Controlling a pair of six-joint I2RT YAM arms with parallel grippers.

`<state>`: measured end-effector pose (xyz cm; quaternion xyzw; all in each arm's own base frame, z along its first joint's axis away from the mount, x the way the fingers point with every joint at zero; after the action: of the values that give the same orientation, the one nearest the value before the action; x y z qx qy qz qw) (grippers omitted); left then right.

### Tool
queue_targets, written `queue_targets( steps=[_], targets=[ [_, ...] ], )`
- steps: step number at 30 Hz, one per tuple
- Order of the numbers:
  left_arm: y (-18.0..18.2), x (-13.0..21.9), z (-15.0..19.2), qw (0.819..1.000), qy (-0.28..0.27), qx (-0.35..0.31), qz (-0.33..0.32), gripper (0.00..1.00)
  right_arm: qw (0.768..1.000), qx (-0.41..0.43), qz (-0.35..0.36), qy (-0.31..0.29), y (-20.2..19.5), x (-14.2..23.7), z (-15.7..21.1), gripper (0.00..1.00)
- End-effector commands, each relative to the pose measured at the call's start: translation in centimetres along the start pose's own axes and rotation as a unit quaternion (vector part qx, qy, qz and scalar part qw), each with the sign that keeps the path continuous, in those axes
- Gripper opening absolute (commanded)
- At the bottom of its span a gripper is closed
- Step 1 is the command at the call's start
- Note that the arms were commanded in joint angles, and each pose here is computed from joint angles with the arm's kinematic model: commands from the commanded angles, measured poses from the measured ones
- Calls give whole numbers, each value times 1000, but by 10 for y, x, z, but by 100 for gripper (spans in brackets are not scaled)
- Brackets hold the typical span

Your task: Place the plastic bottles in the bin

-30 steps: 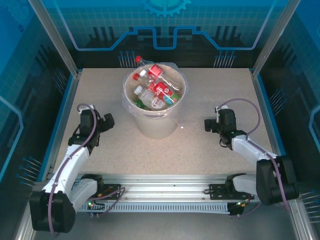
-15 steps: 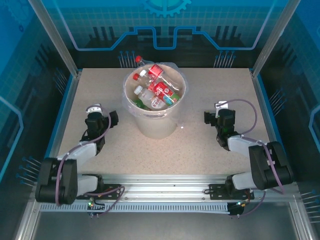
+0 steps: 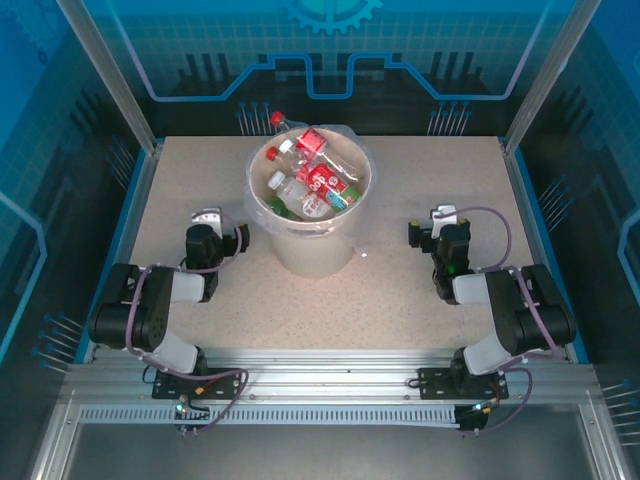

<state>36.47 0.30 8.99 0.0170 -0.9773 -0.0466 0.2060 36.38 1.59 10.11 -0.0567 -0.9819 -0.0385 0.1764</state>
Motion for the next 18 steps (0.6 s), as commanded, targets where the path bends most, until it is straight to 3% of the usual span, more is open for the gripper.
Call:
queue_targets(
  steps=[1, 18],
  targets=[
    [-5, 2, -17, 999, -42, -14, 16, 99, 1000, -8, -3, -28, -3, -1, -10, 100],
    [-5, 2, -17, 999, -43, -14, 15, 99, 1000, -9, -6, -27, -3, -1, -10, 100]
  ],
)
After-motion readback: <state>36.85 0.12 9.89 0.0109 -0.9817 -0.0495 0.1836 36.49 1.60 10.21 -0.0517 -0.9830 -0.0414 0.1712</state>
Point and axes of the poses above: each hand's point on the last joint's axis, 136 mm out from that joint toward the fingers, its own x axis back along the fingers, its own y axis along the line the jaws close on, z = x × y, the point moved 3 cm from there along x, back along the fingers, and after that the axes turned 11 degrees about -x, right-handed, at the moved point
